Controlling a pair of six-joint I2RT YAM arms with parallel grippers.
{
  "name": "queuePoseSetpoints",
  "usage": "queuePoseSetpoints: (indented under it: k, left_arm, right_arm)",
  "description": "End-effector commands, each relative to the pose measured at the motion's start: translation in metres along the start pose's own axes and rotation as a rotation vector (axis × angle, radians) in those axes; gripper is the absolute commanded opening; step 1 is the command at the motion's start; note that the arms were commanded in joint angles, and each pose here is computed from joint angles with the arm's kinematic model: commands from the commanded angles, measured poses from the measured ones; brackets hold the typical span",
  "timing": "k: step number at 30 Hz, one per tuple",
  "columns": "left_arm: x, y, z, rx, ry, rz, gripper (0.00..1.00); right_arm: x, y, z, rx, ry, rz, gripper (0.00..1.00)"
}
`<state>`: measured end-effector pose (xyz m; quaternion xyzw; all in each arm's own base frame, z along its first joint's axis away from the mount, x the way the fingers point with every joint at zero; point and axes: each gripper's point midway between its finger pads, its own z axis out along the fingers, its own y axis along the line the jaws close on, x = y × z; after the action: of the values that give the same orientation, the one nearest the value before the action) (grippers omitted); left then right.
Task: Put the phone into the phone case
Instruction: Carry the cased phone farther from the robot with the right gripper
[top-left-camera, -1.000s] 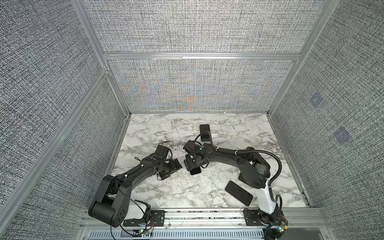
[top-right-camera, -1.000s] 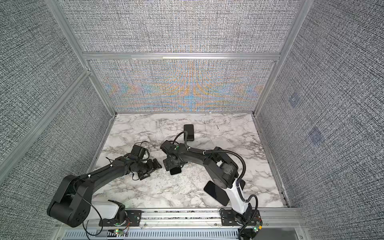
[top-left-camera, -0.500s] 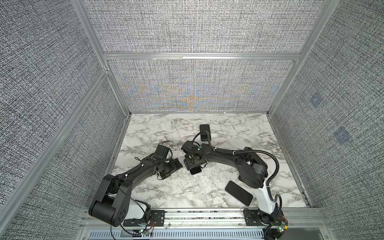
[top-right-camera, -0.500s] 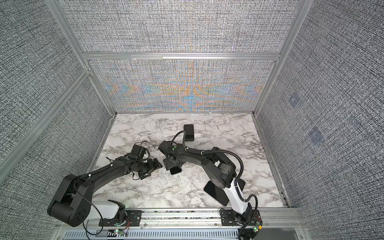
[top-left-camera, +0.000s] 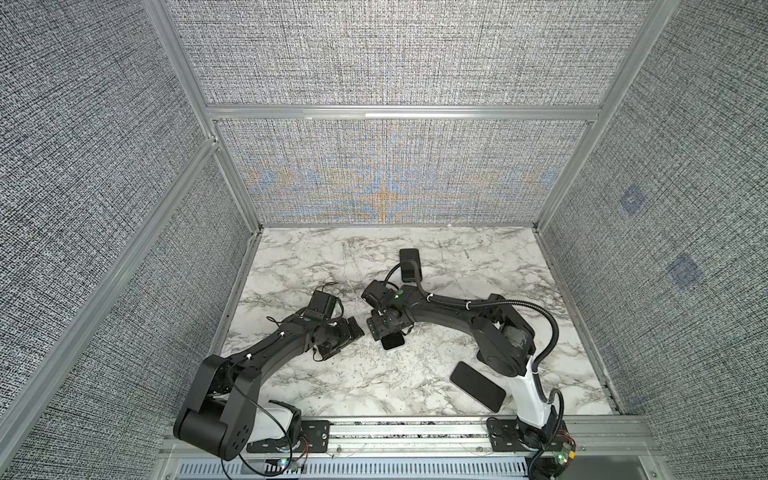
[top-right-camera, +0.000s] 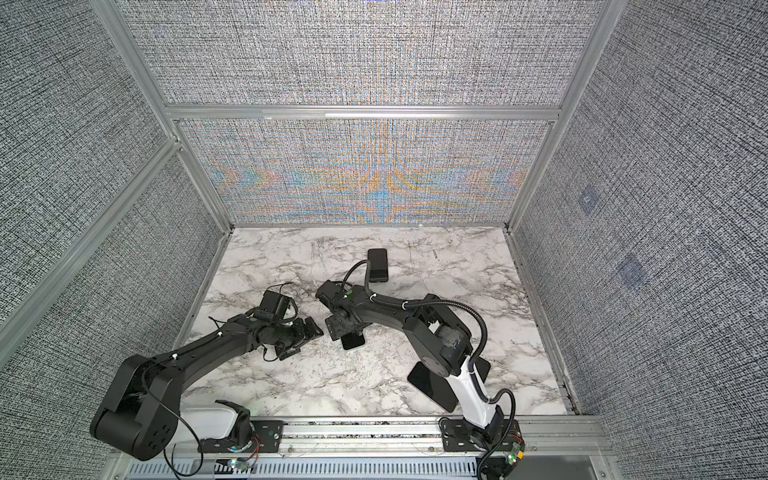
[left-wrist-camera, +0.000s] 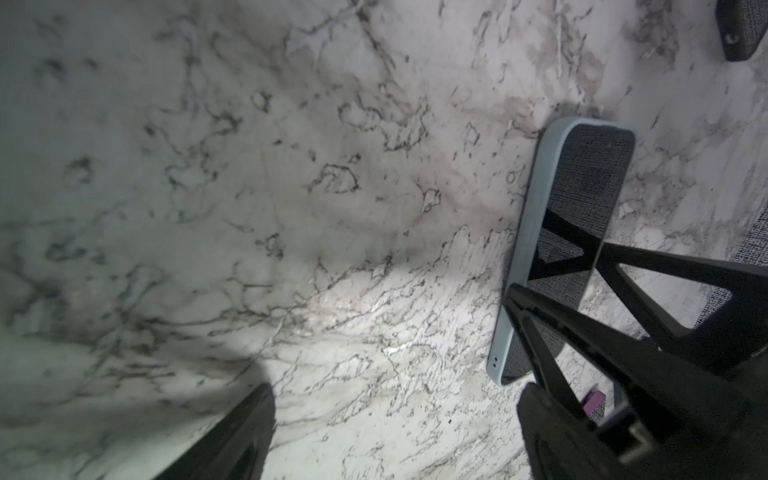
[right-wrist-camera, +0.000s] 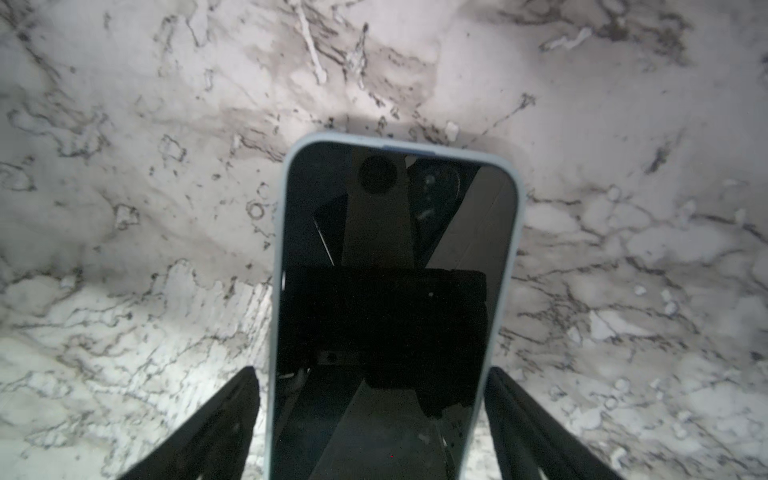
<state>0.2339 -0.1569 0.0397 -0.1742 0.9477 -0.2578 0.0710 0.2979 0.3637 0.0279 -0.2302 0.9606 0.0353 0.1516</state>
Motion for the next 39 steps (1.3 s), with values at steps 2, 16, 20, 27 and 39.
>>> queuePoseSetpoints:
  k: [2,16,20,27,39]
  left_arm:
    - [0.0,0.007,-0.003,-0.023,-0.011,-0.006,0.92]
    - [0.002,0.012,-0.005,-0.019,-0.015,-0.014,0.93]
    - [0.002,0.012,-0.006,-0.021,-0.017,-0.012,0.92]
    - [-0.002,0.009,-0.014,-0.041,-0.035,0.018,0.92]
    - [-0.032,-0.038,-0.008,0.041,-0.022,0.098,0.91]
  right_arm:
    - [0.009,-0.002,0.003,0.023,0.038,-0.022,0.89]
    - [0.01,-0.01,-0.002,0.086,0.031,-0.034,0.81]
    - [0.006,-0.012,-0.01,0.074,0.003,-0.025,0.79]
    - [-0.007,-0.026,-0.029,0.071,-0.037,0.006,0.78]
    - [-0.043,-0.116,-0.055,0.141,-0.116,0.122,0.77]
